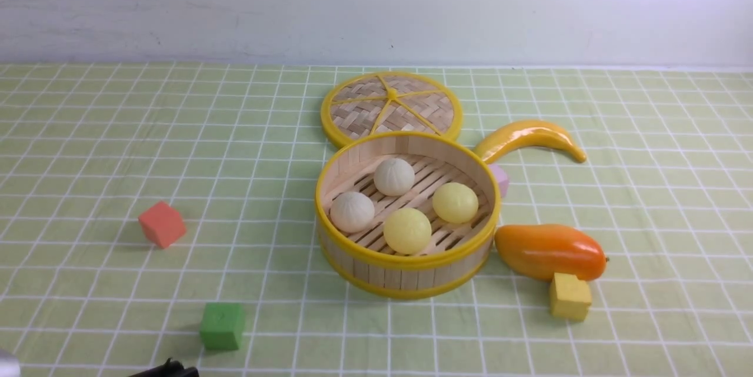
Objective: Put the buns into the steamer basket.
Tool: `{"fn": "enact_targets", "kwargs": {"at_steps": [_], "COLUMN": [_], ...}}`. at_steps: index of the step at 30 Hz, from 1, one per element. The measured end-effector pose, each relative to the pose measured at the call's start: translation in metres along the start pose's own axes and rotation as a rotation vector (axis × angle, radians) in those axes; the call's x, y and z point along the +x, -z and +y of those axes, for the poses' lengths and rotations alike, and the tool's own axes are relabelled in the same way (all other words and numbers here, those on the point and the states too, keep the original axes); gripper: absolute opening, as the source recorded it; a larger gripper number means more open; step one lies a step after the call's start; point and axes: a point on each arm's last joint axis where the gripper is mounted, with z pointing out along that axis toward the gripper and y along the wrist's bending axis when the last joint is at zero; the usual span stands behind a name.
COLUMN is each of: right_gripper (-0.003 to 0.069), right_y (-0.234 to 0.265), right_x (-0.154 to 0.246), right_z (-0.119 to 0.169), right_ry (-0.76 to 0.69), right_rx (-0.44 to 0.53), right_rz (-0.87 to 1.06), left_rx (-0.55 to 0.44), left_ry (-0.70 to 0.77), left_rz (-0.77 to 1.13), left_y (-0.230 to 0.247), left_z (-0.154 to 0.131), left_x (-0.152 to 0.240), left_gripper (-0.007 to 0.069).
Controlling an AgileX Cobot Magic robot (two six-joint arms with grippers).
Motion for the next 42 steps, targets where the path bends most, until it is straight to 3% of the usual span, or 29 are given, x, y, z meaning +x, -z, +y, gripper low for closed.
{"fn": "enact_targets", "kwargs": {"at_steps": [5,32,35,38,42], "right_gripper": [-0.0003,0.0017,0.002,0.0025,0.0029], "right_y": [0.0,0.0,0.0,0.0,0.0], "right_x": [-0.001,-0.001,-0.001,-0.001,-0.001], "right_z": [0.0,-0.001,-0.001,-0.001,-0.001], "right_ry": [-0.056,-0.056,-0.056,-0.057,-0.057], "right_rx": [0.006,0.007,0.007,0.007,0.007], "right_rz": [-0.021,-0.022,-0.023,-0.023,-0.023], "left_rx": [-0.001,-0.009,-0.044,-0.148,-0.279], "left_ry": [0.0,-0.018,-0.019,0.02,0.041], "left_rz": [0.005,0.012,-0.021,-0.113,-0.213], "left_y": [0.0,0.0,0.002,0.013,0.033], "left_z": [0.0,0.001,0.005,0.015,0.023], "left_x": [0.001,0.001,-0.002,-0.009,-0.011], "left_gripper": [0.014,0.0162,0.0162,0.016,0.009]}}
